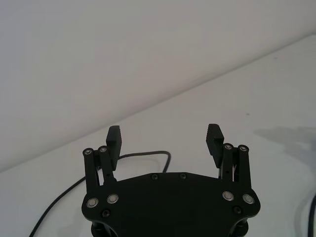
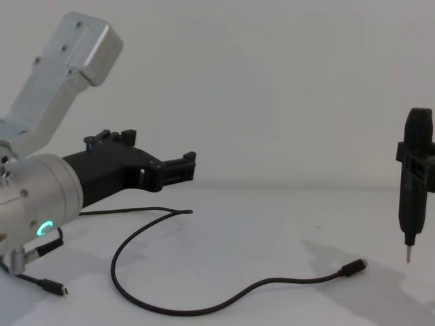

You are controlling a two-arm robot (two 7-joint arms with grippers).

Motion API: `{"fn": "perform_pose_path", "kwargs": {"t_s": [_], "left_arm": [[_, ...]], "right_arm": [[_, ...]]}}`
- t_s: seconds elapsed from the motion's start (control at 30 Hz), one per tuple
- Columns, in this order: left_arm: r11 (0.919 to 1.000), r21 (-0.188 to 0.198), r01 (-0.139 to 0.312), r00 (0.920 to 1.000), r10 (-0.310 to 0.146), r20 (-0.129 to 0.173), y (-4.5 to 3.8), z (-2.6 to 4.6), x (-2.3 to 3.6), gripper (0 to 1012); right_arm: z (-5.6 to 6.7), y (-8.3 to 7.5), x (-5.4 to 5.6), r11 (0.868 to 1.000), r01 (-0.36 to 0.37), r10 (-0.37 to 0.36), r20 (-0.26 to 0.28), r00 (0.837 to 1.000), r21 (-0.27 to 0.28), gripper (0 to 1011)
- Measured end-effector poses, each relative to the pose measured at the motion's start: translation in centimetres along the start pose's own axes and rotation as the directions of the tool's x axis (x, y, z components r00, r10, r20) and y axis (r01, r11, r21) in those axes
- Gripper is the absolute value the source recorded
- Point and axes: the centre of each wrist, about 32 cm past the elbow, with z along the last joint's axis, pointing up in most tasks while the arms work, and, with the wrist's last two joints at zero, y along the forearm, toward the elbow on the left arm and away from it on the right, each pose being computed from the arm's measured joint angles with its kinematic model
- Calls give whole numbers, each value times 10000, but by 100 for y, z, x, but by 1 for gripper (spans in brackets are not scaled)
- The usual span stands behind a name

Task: Pick up the data cable with the one hand.

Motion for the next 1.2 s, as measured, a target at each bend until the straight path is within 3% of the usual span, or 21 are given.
{"fn": "perform_pose_path", "kwargs": {"t_s": [0.37,0.53,0.57,0.63,0.67,0.8,0.83,0.9,0.93,0.97,1.0,1.1,1.13,1.2], "left_arm": [[9921,272,1226,9924,-1229,88,-100,41,21,999],[9744,576,2174,9759,-2181,55,-175,78,50,999],[9744,576,2174,9759,-2181,55,-175,78,50,999],[9603,767,2683,9630,-2693,29,-224,103,71,999],[9603,767,2683,9630,-2693,29,-224,103,71,1000],[9384,1047,3293,9438,-3305,-65,-280,126,95,999],[9261,1174,3585,9330,-3598,-109,-309,135,105,1000],[9146,1295,3831,9230,-3844,-160,-334,144,115,999],[9002,1436,4112,9108,-4122,-236,-361,153,126,1000],[8931,1510,4237,9049,-4249,-259,-379,157,134,1000],[8786,1650,4481,8928,-4491,-335,-405,162,142,999],[8523,1881,4880,8714,-4882,-483,-449,169,153,999],[8351,2027,5114,8574,-5116,-556,-485,176,163,1000],[8151,2188,5364,8416,-5359,-672,-515,179,173,1000]], "right_arm": [[0,0,0,10000,0,0,0,10000,0,274],[0,0,0,10000,0,0,0,10000,0,274],[0,0,0,10000,0,0,0,10000,0,274],[0,0,0,10000,0,0,0,10000,0,275],[0,0,0,10000,1,-1,1,10000,0,275],[0,0,0,10000,0,0,1,10000,0,275],[0,0,0,10000,0,0,0,10000,1,275],[0,0,0,10000,1,-1,0,10000,0,274],[0,0,0,10000,0,0,0,10000,0,275],[0,0,0,10000,0,0,0,10000,1,275],[0,0,0,10000,0,0,0,10000,1,274],[0,0,0,10000,0,0,0,10000,1,274],[0,0,0,10000,0,0,0,10000,0,275],[0,0,0,10000,0,0,0,10000,0,274]]}}
